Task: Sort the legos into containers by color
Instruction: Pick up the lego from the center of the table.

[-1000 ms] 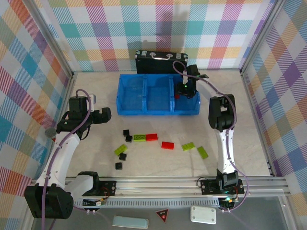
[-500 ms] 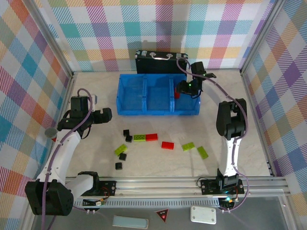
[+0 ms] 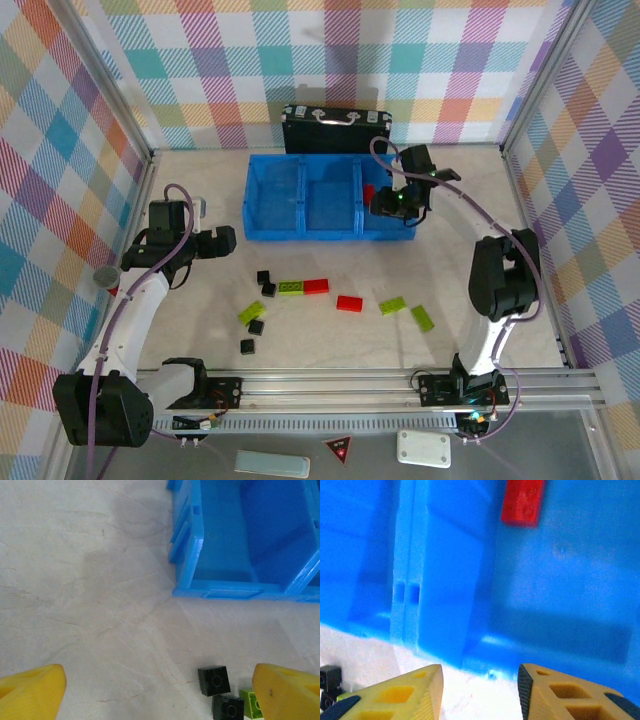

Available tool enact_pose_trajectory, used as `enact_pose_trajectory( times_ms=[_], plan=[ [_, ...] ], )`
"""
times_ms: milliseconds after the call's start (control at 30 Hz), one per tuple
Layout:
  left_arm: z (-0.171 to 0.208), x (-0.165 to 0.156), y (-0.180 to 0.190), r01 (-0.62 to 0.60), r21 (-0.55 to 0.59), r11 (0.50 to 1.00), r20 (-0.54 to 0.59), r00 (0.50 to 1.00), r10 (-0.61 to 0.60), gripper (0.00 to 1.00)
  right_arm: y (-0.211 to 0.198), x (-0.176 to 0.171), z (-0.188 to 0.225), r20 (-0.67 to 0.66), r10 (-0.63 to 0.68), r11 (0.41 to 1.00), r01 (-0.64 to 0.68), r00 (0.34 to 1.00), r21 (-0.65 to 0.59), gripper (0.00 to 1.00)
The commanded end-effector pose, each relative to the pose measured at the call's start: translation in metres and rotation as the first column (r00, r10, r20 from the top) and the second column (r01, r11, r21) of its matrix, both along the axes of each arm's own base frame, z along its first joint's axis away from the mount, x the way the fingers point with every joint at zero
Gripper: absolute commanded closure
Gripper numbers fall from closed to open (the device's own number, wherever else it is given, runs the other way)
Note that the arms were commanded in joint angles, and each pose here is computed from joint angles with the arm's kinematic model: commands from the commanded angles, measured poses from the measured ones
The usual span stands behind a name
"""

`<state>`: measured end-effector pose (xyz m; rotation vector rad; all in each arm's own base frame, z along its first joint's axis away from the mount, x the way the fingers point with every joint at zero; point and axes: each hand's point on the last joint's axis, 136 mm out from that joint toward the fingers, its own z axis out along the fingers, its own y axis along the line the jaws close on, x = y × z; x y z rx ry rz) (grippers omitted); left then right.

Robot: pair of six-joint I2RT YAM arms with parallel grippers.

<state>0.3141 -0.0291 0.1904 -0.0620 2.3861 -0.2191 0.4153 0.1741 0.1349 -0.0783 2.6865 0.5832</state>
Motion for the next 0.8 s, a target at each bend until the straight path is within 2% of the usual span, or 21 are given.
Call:
enact_pose_trajectory(
  times_ms=[0, 300, 433, 767],
  plan=[
    [0.009, -0.001, -0.008, 0.04, -0.02, 0.999, 0.007, 0.999, -0.04, 0.06, 0.001, -0.017, 0.004, 0.001, -0.012, 1.0, 0.012, 1.0, 0.007, 0.55],
    [-0.001, -0.016, -0.018, 0.046, 0.013, 0.999, -0.121, 0.992, -0.044, 0.12, -0.005, -0.055, 0.009, 0.001, -0.015, 1.0, 0.015, 1.0, -0.013, 0.55],
    [-0.008, -0.026, -0.029, 0.044, -0.016, 0.999, -0.191, 0.981, -0.046, 0.14, -0.009, -0.063, 0.012, 0.002, -0.018, 1.0, 0.018, 1.0, -0.015, 0.56],
    [-0.045, -0.026, -0.076, 0.032, -0.008, 0.999, -0.289, 0.957, -0.033, 0.16, -0.015, -0.089, 0.007, -0.013, -0.042, 0.999, 0.042, 0.999, 0.005, 0.55]
  ],
)
